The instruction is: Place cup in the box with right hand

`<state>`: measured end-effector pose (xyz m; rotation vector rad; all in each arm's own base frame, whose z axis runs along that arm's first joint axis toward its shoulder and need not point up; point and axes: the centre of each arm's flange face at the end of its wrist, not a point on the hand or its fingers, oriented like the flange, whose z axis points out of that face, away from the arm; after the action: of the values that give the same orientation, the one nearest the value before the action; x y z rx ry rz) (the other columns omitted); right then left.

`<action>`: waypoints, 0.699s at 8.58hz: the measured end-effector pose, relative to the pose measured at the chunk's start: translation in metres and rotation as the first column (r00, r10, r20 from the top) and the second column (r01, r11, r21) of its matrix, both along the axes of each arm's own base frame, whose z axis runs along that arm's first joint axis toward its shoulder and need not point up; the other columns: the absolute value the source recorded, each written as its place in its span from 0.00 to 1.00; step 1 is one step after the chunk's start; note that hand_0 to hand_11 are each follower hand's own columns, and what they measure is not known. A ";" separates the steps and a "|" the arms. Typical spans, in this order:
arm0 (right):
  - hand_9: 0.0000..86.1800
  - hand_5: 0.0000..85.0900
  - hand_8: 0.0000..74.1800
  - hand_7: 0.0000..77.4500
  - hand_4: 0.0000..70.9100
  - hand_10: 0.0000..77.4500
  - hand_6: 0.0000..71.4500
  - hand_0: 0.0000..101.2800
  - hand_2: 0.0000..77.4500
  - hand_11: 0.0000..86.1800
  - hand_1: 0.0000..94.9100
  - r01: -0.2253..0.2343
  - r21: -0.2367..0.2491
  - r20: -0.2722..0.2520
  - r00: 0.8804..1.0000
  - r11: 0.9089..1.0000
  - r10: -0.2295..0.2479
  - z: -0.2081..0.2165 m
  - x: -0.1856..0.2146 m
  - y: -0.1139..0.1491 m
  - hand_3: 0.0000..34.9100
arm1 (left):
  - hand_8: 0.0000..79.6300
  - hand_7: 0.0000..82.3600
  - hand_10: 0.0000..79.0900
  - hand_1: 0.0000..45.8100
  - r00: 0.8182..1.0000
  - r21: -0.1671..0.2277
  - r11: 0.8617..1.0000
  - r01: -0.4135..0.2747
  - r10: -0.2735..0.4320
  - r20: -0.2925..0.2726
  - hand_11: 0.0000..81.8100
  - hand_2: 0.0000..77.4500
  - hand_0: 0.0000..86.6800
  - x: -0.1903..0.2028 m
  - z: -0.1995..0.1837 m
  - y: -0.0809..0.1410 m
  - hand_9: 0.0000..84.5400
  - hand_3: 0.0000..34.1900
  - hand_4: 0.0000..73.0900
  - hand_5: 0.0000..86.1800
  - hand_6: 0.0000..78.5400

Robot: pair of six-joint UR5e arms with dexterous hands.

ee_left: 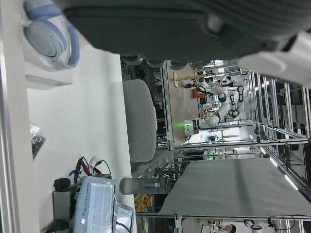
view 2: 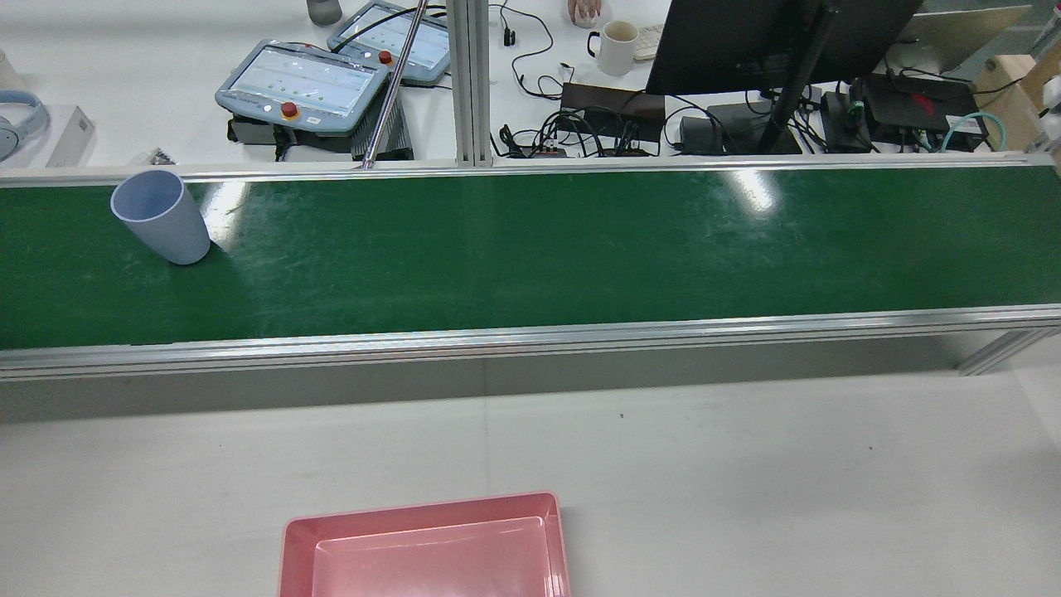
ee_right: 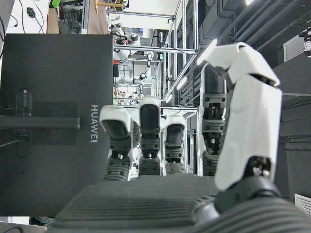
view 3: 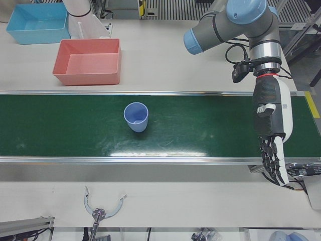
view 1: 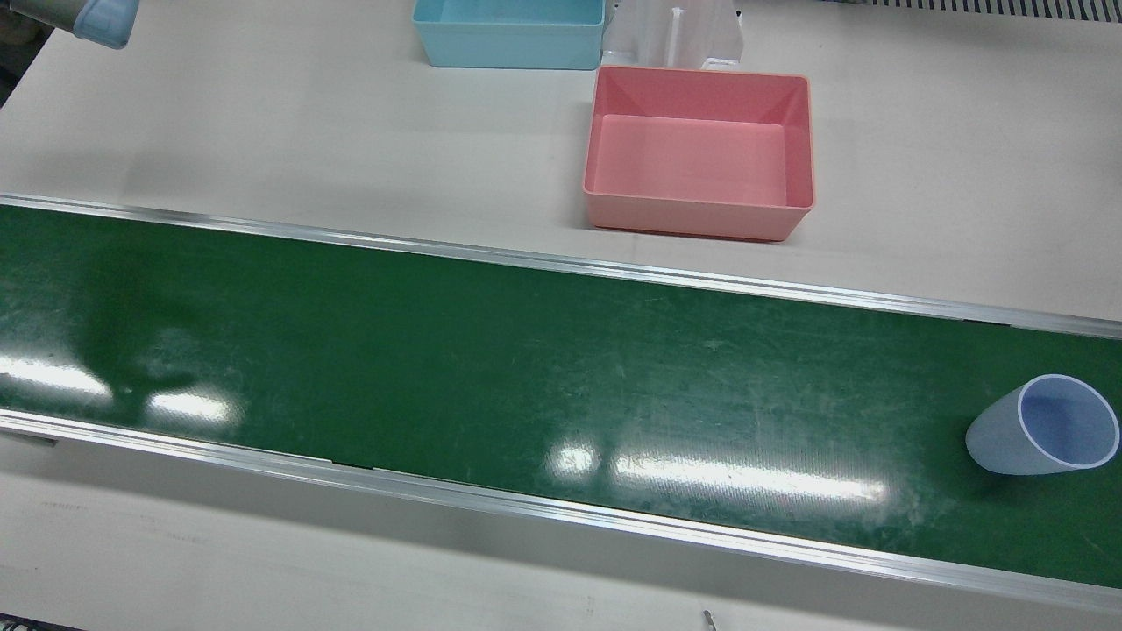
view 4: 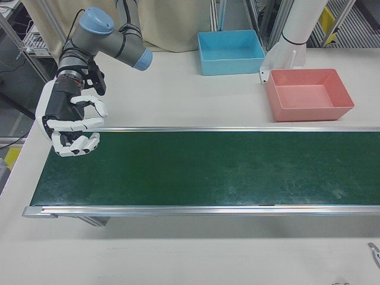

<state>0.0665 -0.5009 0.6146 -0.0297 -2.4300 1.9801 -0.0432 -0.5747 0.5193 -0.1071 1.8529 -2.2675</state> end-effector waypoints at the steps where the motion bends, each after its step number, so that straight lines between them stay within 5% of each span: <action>1: 0.65 0.15 0.52 0.90 0.73 0.60 0.31 0.55 0.44 0.77 0.25 0.000 0.000 0.000 1.000 1.000 0.000 0.000 0.000 0.000 0.00 | 0.00 0.00 0.00 0.01 1.000 0.000 1.000 0.000 0.000 0.000 0.00 0.01 0.00 0.000 0.000 0.000 0.01 0.00 0.00 0.00 0.00; 6: 0.66 0.15 0.54 0.90 0.73 0.58 0.31 0.55 0.44 0.78 0.25 0.000 0.002 0.001 1.000 1.000 0.000 -0.001 0.000 -0.001 0.00 | 0.00 0.00 0.00 0.01 1.000 -0.001 1.000 0.000 0.000 0.001 0.00 0.01 0.00 0.000 0.000 0.000 0.01 0.00 0.00 0.00 0.00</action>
<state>0.0665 -0.5016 0.6136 -0.0311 -2.4328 1.9782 -0.0432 -0.5747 0.5195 -0.1066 1.8519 -2.2677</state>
